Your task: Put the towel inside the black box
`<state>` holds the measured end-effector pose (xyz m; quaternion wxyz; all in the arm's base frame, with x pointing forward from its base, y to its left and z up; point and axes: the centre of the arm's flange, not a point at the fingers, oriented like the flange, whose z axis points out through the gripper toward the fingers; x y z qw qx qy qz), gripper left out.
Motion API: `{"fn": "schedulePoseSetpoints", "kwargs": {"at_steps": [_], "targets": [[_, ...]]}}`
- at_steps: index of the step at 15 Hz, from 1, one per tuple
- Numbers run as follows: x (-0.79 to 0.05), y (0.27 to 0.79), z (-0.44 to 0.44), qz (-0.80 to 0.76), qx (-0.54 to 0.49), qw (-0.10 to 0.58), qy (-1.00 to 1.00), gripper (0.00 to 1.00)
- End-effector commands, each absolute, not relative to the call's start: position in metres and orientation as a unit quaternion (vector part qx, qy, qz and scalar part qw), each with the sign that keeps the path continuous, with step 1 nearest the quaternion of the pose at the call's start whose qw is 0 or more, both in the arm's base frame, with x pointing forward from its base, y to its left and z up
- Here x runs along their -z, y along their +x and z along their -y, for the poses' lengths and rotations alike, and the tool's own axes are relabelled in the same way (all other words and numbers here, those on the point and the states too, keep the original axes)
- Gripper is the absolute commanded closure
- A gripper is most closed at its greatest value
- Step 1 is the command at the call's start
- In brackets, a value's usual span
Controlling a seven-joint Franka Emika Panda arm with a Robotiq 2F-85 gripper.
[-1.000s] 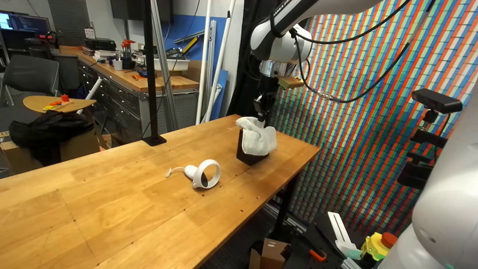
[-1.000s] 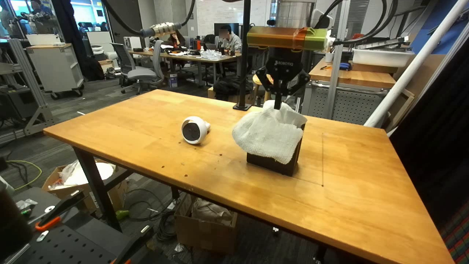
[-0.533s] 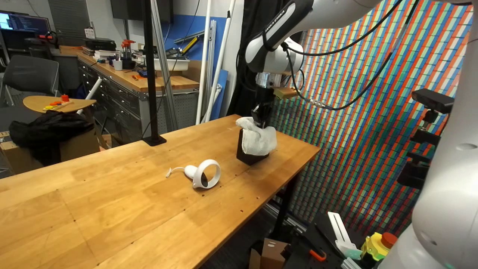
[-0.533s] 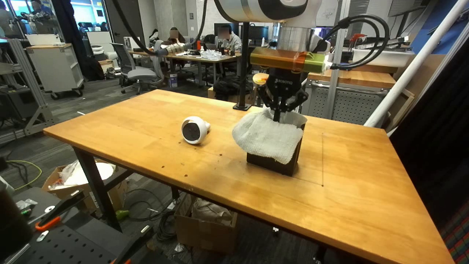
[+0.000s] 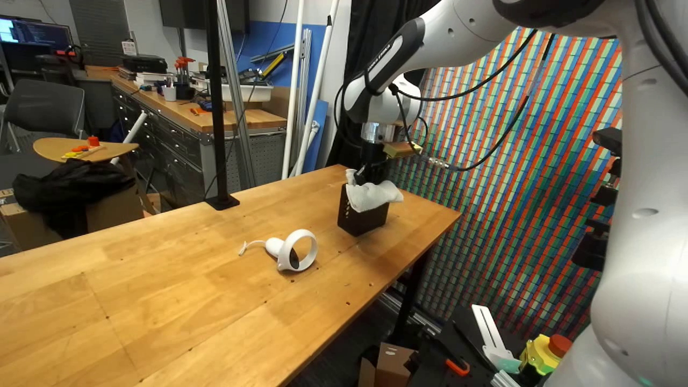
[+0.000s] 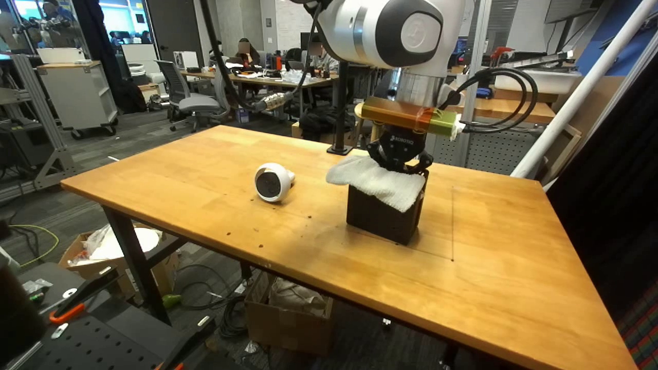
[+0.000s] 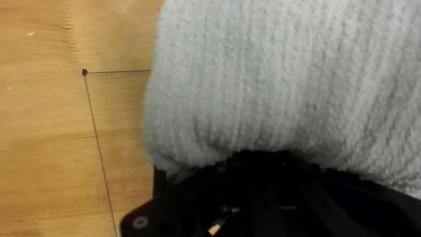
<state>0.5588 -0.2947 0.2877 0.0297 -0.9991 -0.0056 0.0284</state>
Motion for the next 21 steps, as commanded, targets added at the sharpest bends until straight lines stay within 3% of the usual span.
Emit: {"fn": "schedulePoseSetpoints", "kwargs": {"at_steps": [1, 9, 21], "targets": [[-0.261, 0.586, 0.307, 0.002, -0.026, 0.054, -0.998, 0.99], [-0.249, 0.588, 0.321, -0.021, -0.028, 0.087, -0.996, 0.99], [-0.348, 0.547, 0.29, -0.001, 0.006, 0.03, -1.0, 0.99]]}}
